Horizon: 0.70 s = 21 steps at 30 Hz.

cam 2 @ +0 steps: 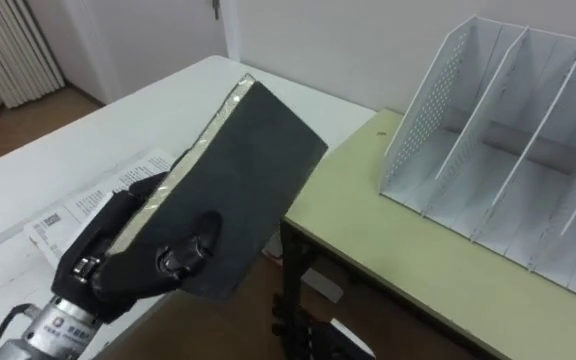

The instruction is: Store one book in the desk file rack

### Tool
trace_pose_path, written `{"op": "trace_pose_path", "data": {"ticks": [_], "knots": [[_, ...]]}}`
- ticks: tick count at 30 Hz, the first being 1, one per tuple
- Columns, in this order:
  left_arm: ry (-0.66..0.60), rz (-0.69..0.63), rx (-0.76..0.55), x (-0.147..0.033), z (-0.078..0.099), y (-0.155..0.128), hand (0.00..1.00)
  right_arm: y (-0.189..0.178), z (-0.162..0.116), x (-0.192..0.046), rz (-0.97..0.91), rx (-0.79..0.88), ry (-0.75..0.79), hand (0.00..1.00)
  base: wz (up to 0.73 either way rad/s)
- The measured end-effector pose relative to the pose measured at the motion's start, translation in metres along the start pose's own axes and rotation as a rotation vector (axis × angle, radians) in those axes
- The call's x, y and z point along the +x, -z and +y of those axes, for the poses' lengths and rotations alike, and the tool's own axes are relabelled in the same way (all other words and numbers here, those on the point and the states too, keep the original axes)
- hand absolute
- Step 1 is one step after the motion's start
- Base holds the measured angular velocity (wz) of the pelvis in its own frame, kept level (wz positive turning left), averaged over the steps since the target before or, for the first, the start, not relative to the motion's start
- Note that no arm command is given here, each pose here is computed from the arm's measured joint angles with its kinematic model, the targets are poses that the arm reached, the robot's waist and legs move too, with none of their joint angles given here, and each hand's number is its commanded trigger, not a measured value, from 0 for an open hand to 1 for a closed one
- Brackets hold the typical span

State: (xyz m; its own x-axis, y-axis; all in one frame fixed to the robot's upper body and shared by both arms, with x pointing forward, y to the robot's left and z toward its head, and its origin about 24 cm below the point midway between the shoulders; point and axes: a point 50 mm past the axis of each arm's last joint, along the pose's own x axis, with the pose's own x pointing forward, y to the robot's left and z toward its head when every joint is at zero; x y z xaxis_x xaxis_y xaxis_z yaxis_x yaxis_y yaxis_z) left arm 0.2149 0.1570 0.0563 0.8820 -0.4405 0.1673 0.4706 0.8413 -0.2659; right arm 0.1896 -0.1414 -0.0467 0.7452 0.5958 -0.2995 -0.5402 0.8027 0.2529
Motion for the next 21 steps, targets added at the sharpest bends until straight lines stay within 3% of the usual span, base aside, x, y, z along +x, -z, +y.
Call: {"op": "trace_pose_path", "data": {"ticks": [9, 21], "knots": [[0.11, 0.027, -0.148, -0.004, 0.001, 0.005, 1.0, -0.048, 0.006, 0.004, -0.27, 0.166, -0.117, 0.0, -0.07], [0.181, 0.07, -0.195, -0.006, -0.002, 0.011, 1.0, -0.06, 0.019, 0.006, -0.365, 0.344, -0.24, 0.0, 0.0]]}}
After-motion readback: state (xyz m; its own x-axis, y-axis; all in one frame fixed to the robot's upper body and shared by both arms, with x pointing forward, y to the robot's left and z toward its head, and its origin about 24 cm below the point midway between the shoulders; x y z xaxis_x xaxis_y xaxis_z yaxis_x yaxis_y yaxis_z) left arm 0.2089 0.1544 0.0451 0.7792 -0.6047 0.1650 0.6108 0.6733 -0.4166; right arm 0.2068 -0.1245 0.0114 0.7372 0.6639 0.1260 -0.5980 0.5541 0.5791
